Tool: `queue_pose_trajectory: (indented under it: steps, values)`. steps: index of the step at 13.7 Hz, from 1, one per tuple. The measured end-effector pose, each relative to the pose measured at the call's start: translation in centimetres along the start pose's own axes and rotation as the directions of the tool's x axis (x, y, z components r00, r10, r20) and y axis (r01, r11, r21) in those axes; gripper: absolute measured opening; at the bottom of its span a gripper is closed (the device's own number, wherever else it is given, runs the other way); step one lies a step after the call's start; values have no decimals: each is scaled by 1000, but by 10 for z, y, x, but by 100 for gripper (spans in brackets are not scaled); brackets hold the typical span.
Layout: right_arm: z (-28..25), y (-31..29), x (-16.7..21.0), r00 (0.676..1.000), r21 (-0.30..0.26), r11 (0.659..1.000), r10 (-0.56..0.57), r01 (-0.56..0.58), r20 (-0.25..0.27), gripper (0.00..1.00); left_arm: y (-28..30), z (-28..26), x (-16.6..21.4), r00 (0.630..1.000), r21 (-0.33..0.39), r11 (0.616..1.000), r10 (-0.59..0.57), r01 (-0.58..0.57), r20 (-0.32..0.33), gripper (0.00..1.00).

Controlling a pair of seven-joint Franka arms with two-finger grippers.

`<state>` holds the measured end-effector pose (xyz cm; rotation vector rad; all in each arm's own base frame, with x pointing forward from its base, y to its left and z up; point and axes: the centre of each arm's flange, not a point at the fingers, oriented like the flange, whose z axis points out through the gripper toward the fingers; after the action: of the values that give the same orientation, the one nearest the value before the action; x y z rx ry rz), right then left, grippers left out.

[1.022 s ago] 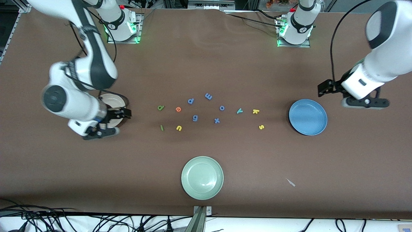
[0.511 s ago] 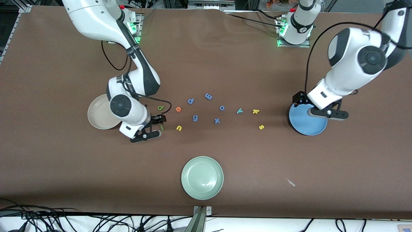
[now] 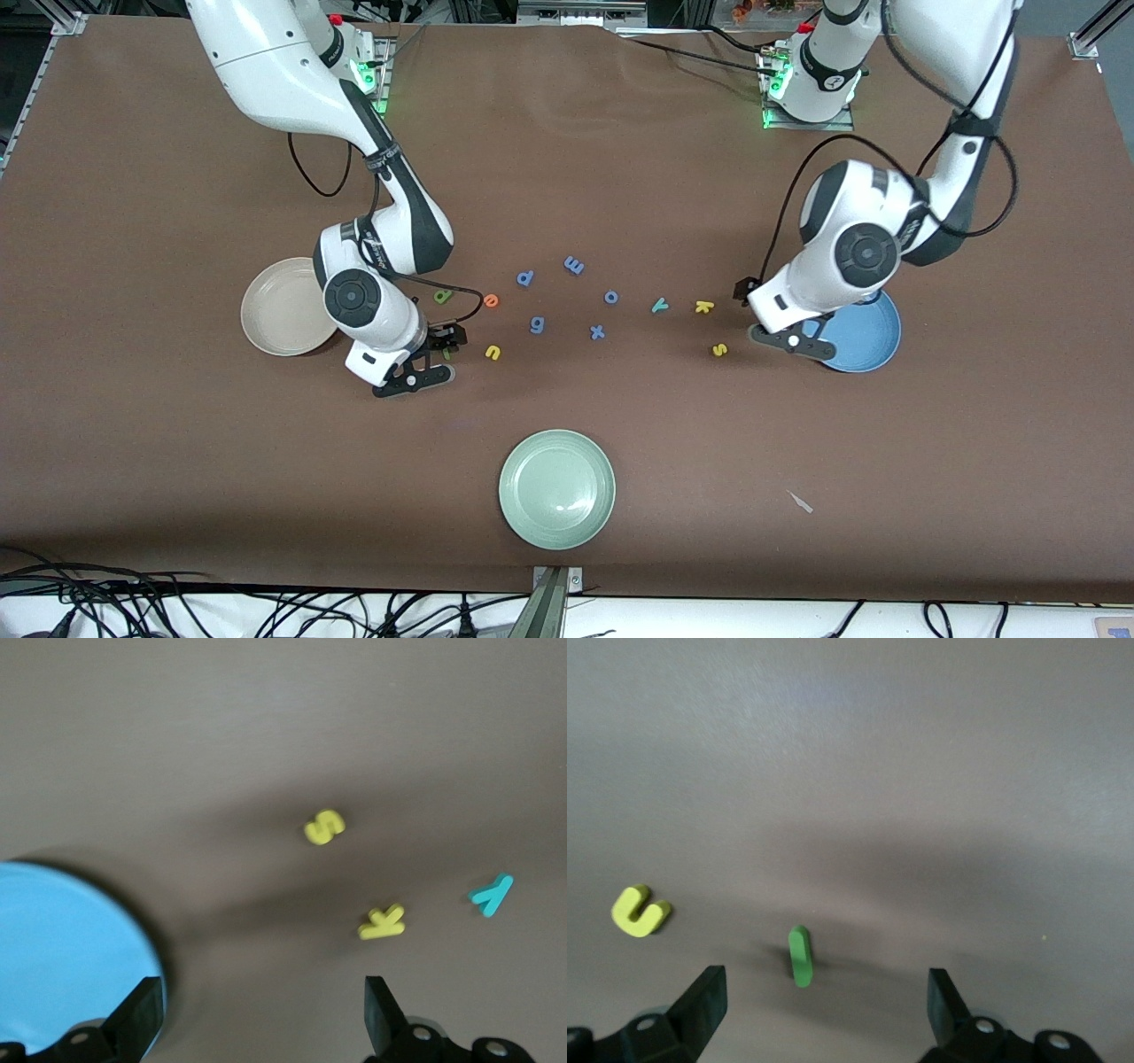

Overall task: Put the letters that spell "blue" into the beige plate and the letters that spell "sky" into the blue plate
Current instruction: 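Reach the right gripper to the green l while the left gripper reaches the yellow k, then grasp the green l with the right gripper while the left gripper grasps the k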

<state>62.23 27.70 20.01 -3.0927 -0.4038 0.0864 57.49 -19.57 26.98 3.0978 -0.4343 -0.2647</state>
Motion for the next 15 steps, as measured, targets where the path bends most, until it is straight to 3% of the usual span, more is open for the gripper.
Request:
queue_pose_trajectory:
  steps: [4,6,13,14,15]
  values:
    - [18,-14,-4,1000,-5,1000,-19,19,16,100,28,38,12,1000,-57,998,-12,11,-26,98]
    - [24,-23,-9,999,-8,1000,-28,28,27,94,34,56,14,1000,-66,998,-15,13,-19,98]
    - [23,-26,-11,999,-12,999,-31,31,24,18,52,92,2,1000,-55,998,-8,8,16,90]
    - [22,-25,-11,999,-12,999,-31,31,23,9,54,96,-1,1000,-54,998,-14,14,10,89]
    - [22,-26,-10,999,-12,999,-31,31,23,9,57,101,-4,1000,-53,999,-15,15,4,89]
